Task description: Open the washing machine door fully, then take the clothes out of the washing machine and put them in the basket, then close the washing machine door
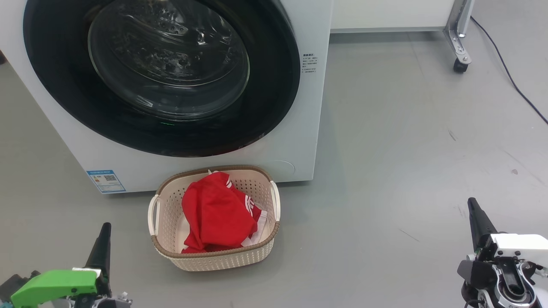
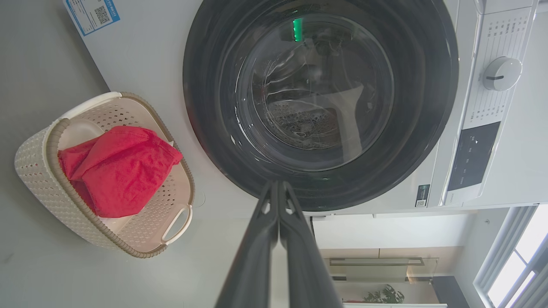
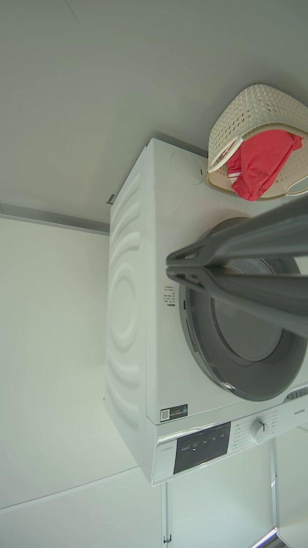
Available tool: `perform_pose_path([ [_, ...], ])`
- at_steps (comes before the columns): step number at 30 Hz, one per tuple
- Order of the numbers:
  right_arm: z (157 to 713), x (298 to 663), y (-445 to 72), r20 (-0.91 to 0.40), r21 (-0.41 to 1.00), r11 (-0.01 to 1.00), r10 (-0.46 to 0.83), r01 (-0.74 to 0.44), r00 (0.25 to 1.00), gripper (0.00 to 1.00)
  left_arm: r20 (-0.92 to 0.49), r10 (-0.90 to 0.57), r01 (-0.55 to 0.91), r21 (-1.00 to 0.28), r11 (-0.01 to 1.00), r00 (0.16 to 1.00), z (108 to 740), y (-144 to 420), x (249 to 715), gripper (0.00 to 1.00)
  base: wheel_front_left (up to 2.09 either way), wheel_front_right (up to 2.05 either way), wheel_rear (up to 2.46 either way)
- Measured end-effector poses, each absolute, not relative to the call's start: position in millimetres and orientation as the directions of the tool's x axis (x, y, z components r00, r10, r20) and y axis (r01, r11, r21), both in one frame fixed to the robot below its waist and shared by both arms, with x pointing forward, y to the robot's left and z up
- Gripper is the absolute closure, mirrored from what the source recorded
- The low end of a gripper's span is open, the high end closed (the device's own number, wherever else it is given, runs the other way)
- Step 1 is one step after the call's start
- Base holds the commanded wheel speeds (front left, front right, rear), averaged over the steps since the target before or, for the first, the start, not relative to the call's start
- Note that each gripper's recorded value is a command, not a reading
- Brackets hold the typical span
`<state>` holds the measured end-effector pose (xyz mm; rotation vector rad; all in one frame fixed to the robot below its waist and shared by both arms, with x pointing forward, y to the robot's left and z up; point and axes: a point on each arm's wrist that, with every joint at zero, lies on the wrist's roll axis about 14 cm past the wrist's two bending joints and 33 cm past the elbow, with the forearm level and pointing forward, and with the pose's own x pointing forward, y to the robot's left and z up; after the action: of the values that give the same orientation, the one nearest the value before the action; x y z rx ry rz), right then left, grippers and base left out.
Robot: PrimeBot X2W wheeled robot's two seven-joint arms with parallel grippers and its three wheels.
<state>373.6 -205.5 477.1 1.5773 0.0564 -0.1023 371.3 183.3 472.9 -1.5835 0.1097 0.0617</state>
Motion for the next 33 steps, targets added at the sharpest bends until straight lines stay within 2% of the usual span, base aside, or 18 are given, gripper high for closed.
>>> perform_pose_path([
  [33, 475.7, 373.4, -206.0, -0.105, 0.994, -0.011, -0.031, 0.105, 0.994, 1.00, -0.102, -0.029, -0.103, -0.995, -0.013, 0.994, 475.2, 183.9, 374.2, 1.00, 0.00, 0.00, 0.00],
])
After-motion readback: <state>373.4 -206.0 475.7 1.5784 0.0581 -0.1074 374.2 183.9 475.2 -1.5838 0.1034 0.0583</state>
